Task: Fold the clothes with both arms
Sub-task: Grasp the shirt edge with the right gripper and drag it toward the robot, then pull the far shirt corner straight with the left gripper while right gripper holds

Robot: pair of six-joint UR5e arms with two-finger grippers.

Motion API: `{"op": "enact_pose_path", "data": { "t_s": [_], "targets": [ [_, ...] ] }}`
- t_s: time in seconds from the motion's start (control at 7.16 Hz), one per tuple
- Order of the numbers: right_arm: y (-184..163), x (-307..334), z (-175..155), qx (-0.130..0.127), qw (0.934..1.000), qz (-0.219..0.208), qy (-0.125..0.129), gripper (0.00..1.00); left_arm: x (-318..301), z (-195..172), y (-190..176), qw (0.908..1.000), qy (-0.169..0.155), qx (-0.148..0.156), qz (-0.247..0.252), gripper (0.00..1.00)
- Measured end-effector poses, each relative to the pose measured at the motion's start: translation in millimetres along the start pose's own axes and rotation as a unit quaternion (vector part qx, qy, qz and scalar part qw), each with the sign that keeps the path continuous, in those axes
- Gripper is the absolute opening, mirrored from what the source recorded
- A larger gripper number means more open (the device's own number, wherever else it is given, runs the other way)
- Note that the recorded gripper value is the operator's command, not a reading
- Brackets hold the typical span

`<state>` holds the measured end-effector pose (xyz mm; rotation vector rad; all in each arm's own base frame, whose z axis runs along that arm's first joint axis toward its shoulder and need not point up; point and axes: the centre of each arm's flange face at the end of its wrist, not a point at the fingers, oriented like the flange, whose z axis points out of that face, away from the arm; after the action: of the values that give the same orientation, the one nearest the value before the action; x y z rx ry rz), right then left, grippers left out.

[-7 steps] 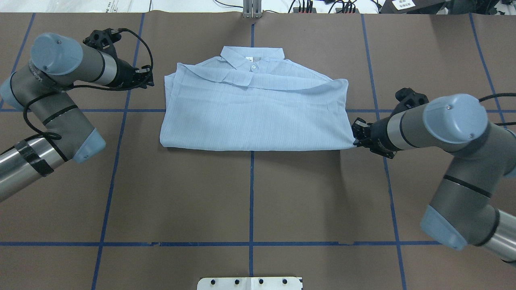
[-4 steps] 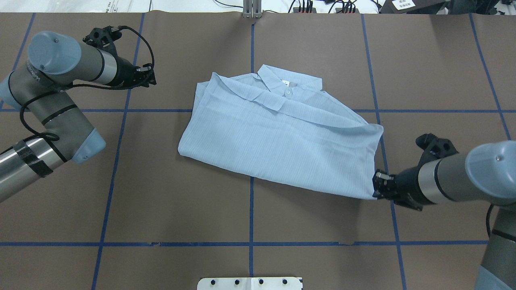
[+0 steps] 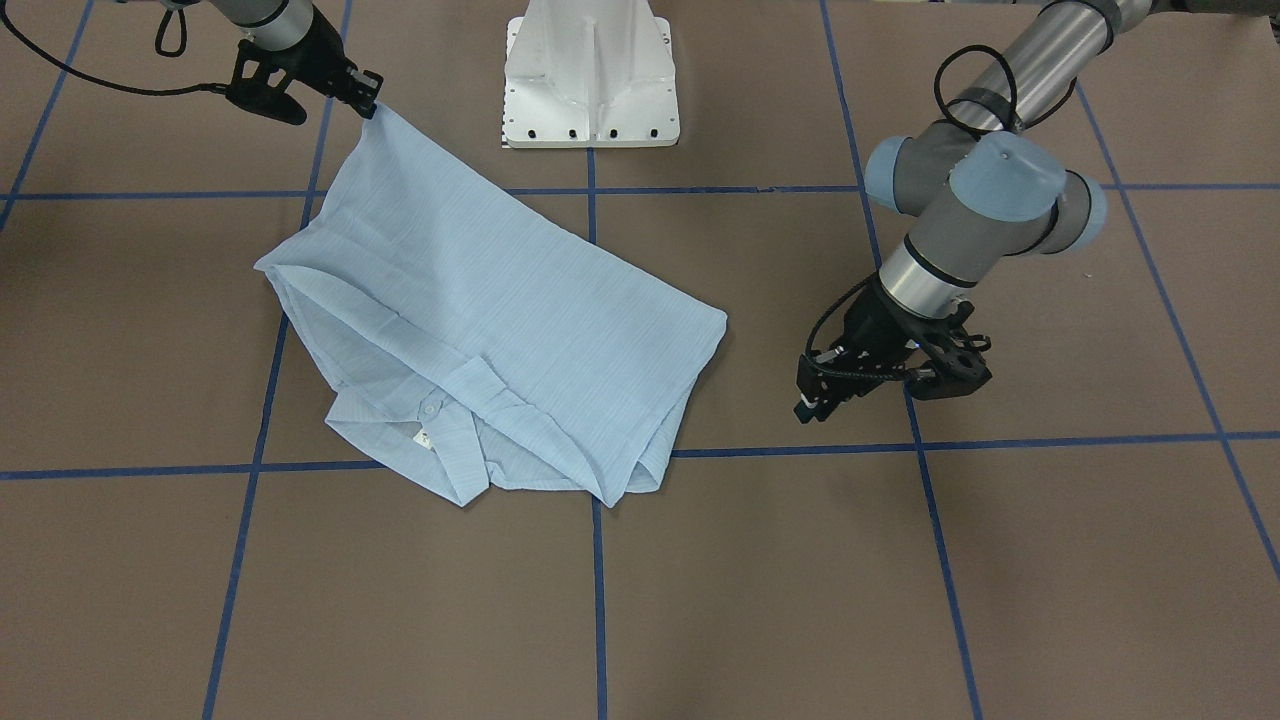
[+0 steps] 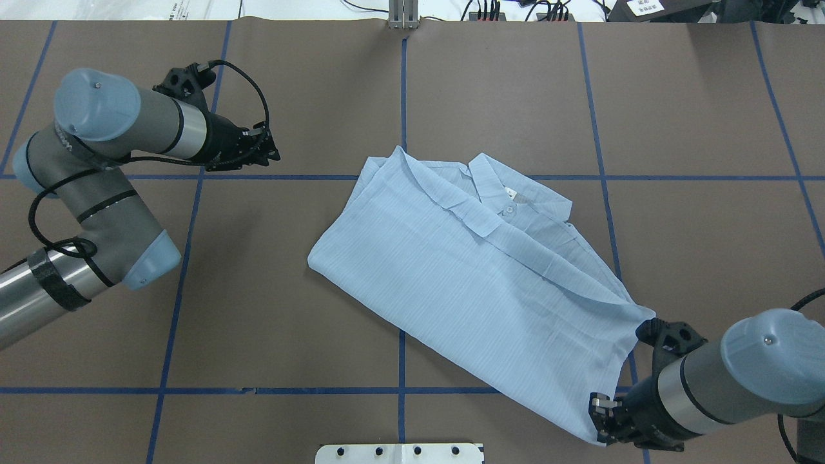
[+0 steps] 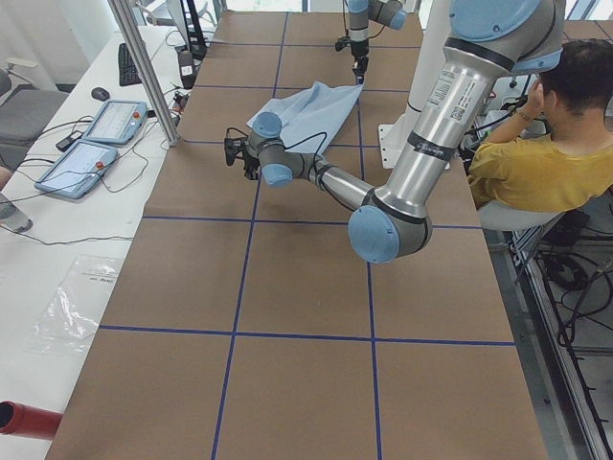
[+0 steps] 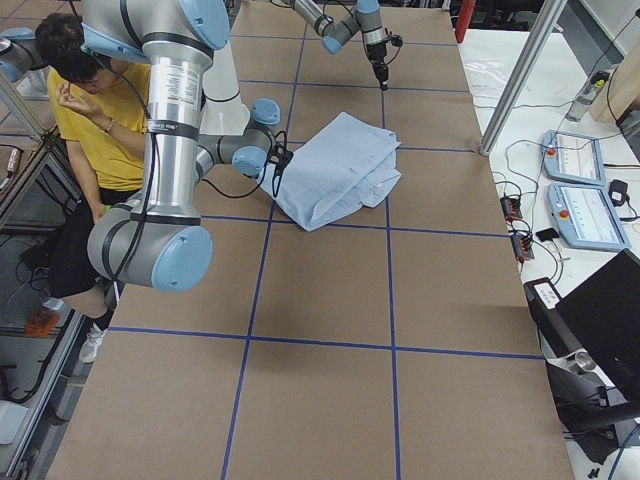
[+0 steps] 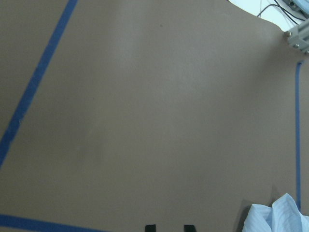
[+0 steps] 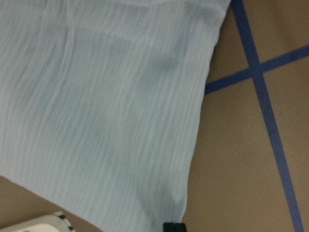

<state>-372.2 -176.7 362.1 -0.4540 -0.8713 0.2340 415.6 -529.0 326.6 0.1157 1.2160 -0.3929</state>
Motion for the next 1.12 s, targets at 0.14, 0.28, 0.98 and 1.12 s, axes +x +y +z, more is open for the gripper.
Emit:
{"op": "enact_pose_path", "data": {
  "t_s": [0.14, 0.28, 0.98, 1.12],
  "targets": [
    [19.7, 1.7, 11.8, -0.020, 0.9997, -0.004, 0.012, 0.26, 12.7, 2.3, 33.7, 0.9994, 0.012, -0.024, -0.024, 0.38],
    [37.0, 3.2, 22.8, -0.033, 0.9992, 0.000, 0.023, 0.98, 20.1, 3.4, 70.9, 0.9972, 0.019, -0.049, -0.053, 0.40],
    [54.9, 10.7, 46.3, -0.011, 0.9993, 0.006, 0.035, 1.00, 9.1, 11.1, 153.3, 0.9798, -0.001, -0.105, -0.170, 0.47],
    [50.5, 9.7, 48.4, 0.007, 0.9994, 0.017, 0.029, 1.00, 8.2, 18.1, 166.6, 0.9773, -0.008, -0.114, -0.178, 0.47]
  ]
}}
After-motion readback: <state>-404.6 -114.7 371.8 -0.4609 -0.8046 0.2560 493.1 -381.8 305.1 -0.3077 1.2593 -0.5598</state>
